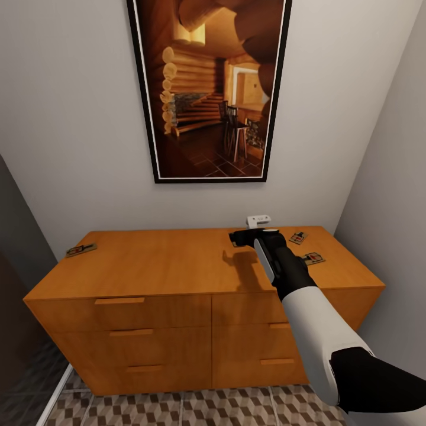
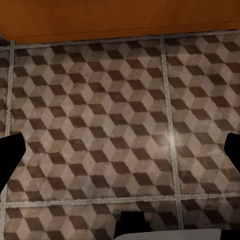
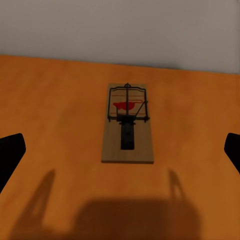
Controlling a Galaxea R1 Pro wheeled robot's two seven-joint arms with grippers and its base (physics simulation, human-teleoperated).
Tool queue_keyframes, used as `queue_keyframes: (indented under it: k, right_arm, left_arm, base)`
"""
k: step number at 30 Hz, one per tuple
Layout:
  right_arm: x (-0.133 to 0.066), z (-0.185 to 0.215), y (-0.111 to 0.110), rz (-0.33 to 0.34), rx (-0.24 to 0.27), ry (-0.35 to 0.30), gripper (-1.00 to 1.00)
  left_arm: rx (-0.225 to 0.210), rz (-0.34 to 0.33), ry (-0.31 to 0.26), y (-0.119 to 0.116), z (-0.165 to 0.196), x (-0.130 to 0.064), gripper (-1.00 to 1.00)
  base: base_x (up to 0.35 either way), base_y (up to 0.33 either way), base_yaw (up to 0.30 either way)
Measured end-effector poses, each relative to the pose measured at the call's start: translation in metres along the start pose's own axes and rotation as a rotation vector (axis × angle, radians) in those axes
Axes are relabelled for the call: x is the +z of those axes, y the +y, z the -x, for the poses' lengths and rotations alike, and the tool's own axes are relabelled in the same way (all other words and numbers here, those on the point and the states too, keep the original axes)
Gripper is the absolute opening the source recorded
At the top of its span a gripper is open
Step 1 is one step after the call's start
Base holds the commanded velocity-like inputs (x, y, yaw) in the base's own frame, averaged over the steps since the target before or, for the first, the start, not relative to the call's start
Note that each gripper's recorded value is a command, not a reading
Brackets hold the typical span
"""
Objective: Take the four mousetraps from the cabinet in the bathroom and place them on the bathroom floor. Make sure all four end up on the same floor surface, and ensure that at least two of them are either under or directly next to the same bathroom sink.
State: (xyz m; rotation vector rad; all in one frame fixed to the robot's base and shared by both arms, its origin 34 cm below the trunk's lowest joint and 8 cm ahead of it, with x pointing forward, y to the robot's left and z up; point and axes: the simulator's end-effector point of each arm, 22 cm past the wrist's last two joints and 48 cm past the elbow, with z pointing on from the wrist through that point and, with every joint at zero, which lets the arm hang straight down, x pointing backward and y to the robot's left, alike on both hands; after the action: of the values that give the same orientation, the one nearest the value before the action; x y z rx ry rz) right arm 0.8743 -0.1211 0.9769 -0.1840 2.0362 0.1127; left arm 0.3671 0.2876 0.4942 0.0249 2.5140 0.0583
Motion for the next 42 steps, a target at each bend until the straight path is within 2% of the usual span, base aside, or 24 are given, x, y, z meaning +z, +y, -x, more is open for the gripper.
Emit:
queue_keyframes:
  k: [19,42]
  right_arm:
    - [0.000,-0.002,0.000,0.000,0.000,0.002,1.00]
    - [0.013,-0.022,0.002,0.005,0.000,0.014,1.00]
  left_arm:
    - [0.000,-0.001,0.000,0.000,0.000,0.000,1.00]
    - [0.000,-0.001,0.001,0.000,0.000,0.000,1.00]
  base:
    - [0.128,0.000,0.000]
    - [0.010,0.000,0.000]
